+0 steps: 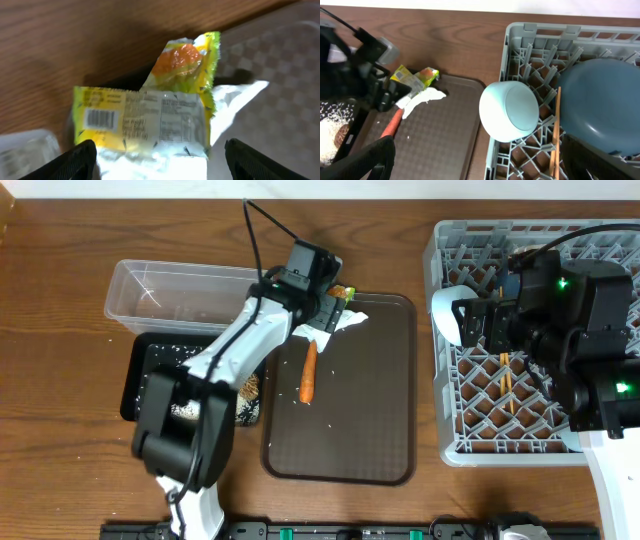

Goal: Sort waste into correct bins and load items into the dishwasher rack
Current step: 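Reach left gripper to the yellow snack wrapper and grasp it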

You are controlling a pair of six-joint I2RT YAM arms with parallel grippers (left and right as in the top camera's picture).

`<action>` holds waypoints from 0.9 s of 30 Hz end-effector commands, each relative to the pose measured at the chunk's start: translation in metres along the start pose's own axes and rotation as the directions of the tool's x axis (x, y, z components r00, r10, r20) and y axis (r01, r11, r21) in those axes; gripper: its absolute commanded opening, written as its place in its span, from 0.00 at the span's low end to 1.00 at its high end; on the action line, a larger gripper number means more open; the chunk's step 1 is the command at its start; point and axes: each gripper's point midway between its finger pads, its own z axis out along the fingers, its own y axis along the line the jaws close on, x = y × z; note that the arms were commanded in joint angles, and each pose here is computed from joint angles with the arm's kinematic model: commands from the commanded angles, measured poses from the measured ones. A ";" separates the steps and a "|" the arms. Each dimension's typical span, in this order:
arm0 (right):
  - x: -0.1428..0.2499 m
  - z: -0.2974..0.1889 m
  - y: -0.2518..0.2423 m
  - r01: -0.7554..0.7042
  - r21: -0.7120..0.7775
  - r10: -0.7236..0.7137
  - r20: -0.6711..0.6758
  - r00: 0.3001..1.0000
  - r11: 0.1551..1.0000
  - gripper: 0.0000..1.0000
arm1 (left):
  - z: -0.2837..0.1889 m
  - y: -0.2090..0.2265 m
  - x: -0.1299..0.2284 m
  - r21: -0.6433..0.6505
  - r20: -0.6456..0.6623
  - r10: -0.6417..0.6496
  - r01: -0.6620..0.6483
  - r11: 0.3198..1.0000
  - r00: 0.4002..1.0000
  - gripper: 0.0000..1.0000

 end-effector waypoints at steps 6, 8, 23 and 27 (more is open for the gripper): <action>-0.001 -0.001 0.005 -0.006 -0.016 0.006 0.002 1.000 1.000 0.99 | 0.057 0.003 0.032 -0.007 -0.090 0.051 -0.051 0.999 0.995 0.79; -0.001 -0.001 0.005 -0.006 -0.016 0.006 0.002 1.000 1.000 0.99 | 0.065 0.003 0.037 -0.006 -0.103 0.052 -0.053 0.999 0.993 0.68; 0.000 -0.001 0.005 -0.006 -0.016 0.006 -0.001 1.000 1.000 0.99 | -0.001 0.003 0.006 -0.012 -0.027 0.049 -0.049 0.999 0.998 0.13; 0.001 -0.001 0.005 -0.007 -0.016 0.007 -0.004 1.000 1.000 0.99 | -0.017 0.002 0.006 -0.011 -0.029 0.049 -0.049 0.999 0.998 0.28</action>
